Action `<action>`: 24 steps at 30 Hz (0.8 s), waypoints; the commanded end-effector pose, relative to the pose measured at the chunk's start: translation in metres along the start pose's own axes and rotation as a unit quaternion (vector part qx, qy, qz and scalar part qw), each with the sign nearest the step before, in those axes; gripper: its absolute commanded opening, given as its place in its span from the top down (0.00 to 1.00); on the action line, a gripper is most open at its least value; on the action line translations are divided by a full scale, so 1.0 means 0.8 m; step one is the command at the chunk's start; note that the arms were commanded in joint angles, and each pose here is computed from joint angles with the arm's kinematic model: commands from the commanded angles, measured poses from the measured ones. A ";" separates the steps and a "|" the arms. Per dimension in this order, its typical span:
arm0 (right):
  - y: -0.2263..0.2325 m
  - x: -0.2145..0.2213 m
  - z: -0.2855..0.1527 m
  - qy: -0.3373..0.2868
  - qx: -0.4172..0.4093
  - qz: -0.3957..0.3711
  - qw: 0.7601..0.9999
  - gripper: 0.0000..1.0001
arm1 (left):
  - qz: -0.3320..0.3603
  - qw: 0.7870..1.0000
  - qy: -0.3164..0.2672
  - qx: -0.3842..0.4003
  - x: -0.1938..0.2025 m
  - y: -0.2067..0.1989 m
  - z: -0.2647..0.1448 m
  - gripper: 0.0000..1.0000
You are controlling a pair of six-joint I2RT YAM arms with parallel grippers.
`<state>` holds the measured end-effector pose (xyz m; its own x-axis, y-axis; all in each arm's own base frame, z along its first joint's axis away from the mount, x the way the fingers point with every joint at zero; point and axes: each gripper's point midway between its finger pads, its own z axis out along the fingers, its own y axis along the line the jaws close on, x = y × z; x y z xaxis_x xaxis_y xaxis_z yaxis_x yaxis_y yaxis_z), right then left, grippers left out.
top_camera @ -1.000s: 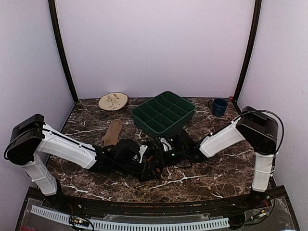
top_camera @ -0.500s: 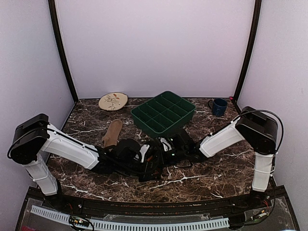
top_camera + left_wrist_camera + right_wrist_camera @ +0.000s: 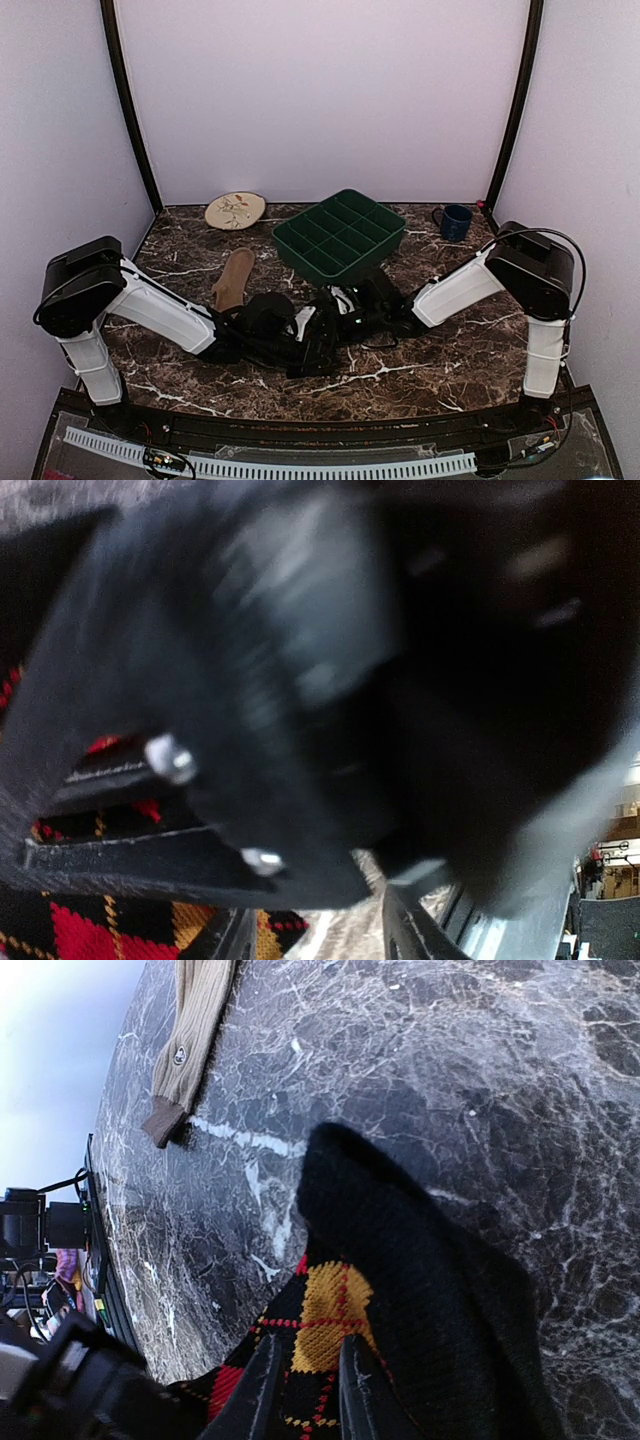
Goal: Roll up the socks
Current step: Smooth out the sock at the center of the board.
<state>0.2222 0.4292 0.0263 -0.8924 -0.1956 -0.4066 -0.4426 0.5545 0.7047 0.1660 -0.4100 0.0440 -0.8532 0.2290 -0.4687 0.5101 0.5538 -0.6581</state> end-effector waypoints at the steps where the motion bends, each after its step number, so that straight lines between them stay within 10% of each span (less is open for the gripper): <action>1: -0.040 0.042 0.009 0.053 0.049 0.029 0.997 0.81 | -0.012 1.000 0.010 -0.004 0.012 0.015 0.002 0.54; 24: -0.077 -0.018 0.009 0.021 0.068 0.050 0.996 0.81 | -0.066 0.994 0.070 -0.046 0.071 0.064 -0.003 0.56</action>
<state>0.2487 0.4315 0.0261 -0.9095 -0.1830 -0.3733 -0.4089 0.5560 0.7237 0.1644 -0.4004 0.0316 -0.8825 0.1901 -0.4302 0.4595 0.5439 -0.7022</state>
